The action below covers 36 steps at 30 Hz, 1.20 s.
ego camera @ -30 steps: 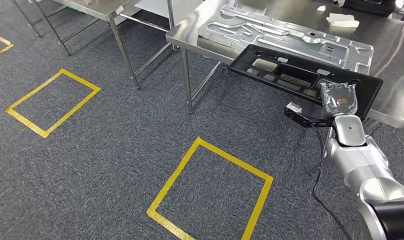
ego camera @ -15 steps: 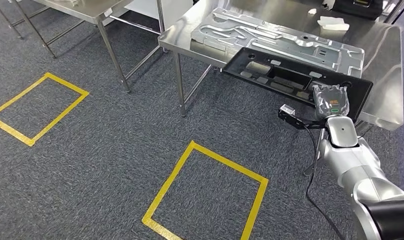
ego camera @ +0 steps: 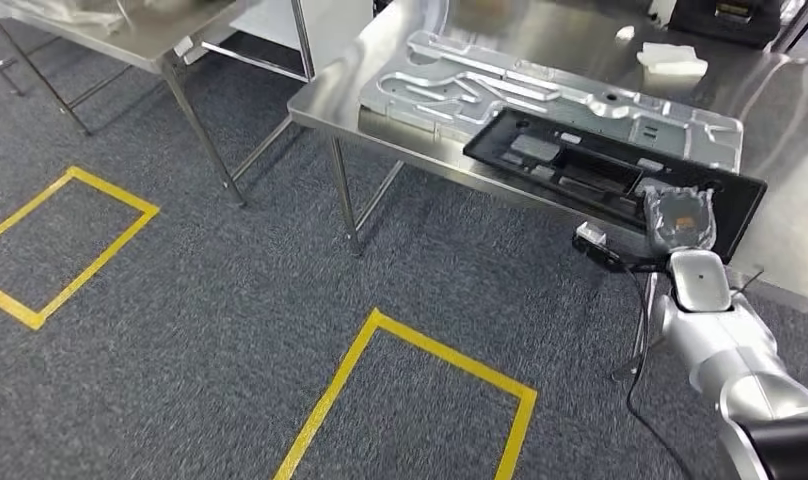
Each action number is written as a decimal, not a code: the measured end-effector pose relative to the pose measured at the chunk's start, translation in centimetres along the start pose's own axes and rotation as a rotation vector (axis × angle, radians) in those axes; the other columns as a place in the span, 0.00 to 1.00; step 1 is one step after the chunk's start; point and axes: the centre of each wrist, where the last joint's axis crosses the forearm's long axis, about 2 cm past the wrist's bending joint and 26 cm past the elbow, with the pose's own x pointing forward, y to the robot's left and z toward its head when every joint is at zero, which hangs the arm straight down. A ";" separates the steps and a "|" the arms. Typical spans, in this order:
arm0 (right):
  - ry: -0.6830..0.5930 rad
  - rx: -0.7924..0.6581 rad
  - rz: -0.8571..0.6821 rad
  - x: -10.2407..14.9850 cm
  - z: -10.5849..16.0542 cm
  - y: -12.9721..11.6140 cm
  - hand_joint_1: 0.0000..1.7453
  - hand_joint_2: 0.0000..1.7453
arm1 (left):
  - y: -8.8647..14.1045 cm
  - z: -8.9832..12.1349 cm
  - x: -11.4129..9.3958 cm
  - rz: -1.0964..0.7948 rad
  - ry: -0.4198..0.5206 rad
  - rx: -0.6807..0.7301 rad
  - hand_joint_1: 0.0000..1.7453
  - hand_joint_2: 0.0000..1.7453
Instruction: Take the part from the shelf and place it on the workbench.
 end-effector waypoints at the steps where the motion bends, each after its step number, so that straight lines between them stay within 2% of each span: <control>1: 0.000 0.004 0.000 0.0 0.2 0.1 1.00 1.00 | 0.0 0.0 0.0 0.000 0.001 0.001 0.00 1.00; 11: -0.023 0.047 -0.007 1.1 2.2 1.7 1.00 1.00 | 0.3 0.3 -1.7 -0.008 0.030 0.013 0.00 1.00; 16: -0.032 0.006 -0.010 0.4 0.1 0.0 1.00 1.00 | 0.4 0.1 -0.9 -0.009 0.012 0.017 0.00 1.00; 23: -0.051 0.051 -0.015 -0.1 -2.5 -2.1 1.00 1.00 | 0.3 0.2 -1.3 -0.009 0.019 0.020 0.00 1.00; 28: -0.069 0.055 -0.009 0.0 -3.1 -2.7 1.00 1.00 | 0.2 0.2 -0.9 0.013 0.016 0.029 0.00 1.00; 32: -0.068 0.014 -0.087 0.0 -4.6 -4.3 1.00 1.00 | 0.1 0.1 -0.4 0.041 0.005 0.025 0.00 1.00; 36: -0.078 0.091 -0.198 -0.1 -3.5 -3.1 1.00 1.00 | 0.1 0.1 -0.4 0.101 -0.009 0.038 0.00 1.00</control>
